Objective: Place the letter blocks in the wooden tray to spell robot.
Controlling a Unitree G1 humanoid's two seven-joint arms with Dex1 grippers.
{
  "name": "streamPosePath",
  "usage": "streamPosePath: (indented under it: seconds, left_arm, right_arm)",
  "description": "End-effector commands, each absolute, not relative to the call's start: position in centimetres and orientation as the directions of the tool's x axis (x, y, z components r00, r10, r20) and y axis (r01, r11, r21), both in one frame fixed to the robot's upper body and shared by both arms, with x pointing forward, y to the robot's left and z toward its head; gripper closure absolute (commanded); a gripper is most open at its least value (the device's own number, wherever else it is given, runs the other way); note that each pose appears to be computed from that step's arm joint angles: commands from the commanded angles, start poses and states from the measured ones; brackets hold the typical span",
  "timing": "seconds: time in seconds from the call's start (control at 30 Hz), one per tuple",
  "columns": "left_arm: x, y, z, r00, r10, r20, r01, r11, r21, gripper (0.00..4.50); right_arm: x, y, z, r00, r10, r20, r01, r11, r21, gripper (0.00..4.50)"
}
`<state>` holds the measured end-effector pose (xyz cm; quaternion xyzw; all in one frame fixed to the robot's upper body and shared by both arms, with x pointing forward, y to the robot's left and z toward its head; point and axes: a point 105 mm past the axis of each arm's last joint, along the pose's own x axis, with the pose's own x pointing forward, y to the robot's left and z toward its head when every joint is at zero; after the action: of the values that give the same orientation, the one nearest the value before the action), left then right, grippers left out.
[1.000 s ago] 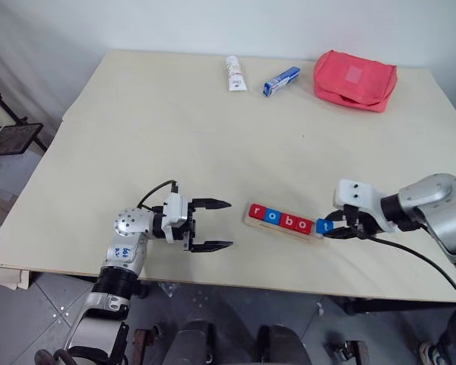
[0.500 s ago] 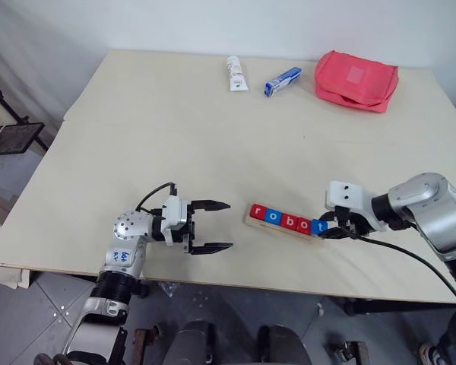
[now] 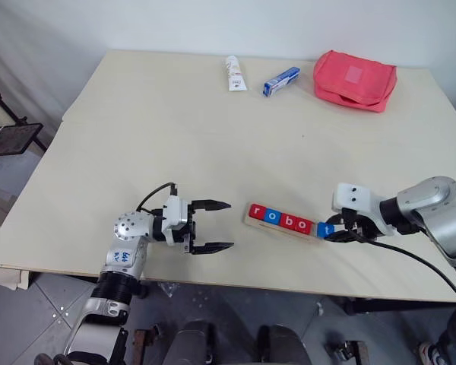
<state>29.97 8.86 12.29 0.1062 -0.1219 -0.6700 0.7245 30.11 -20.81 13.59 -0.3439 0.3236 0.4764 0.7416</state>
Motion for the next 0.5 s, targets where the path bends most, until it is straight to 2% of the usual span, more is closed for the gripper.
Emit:
streamPosePath:
  seconds: [0.03, 0.2, 0.23, 0.47, 0.5]
  left_arm:
    - [29.9, 8.7, 12.9, 0.059, -0.997, 0.044, 0.937, 0.07, 0.342, 0.0]
    - [29.8, 8.9, 12.9, 0.063, -0.997, 0.042, 0.936, 0.074, 0.343, 0.0]
    - [29.8, 8.9, 12.9, 0.065, -0.997, 0.041, 0.936, 0.075, 0.343, 0.0]
    - [29.8, 8.9, 12.8, 0.065, -0.997, 0.042, 0.937, 0.076, 0.34, 0.0]
    - [29.8, 8.8, 12.8, 0.064, -0.997, 0.043, 0.937, 0.075, 0.34, 0.0]
  right_arm:
    - [30.4, -19.8, 14.1, 0.351, 0.503, -0.79, -0.93, 0.286, -0.231, 3.04]
    - [30.1, -19.9, 14.2, 0.339, 0.508, -0.792, -0.935, 0.272, -0.226, 3.04]
    - [30.0, -20.0, 14.3, 0.338, 0.508, -0.793, -0.936, 0.271, -0.225, 2.3]
    - [29.4, -20.7, 15.8, 0.36, 0.51, -0.781, -0.927, 0.291, -0.237, 0.02]
    - [29.4, -20.9, 16.0, 0.365, 0.509, -0.779, -0.925, 0.296, -0.24, 0.02]
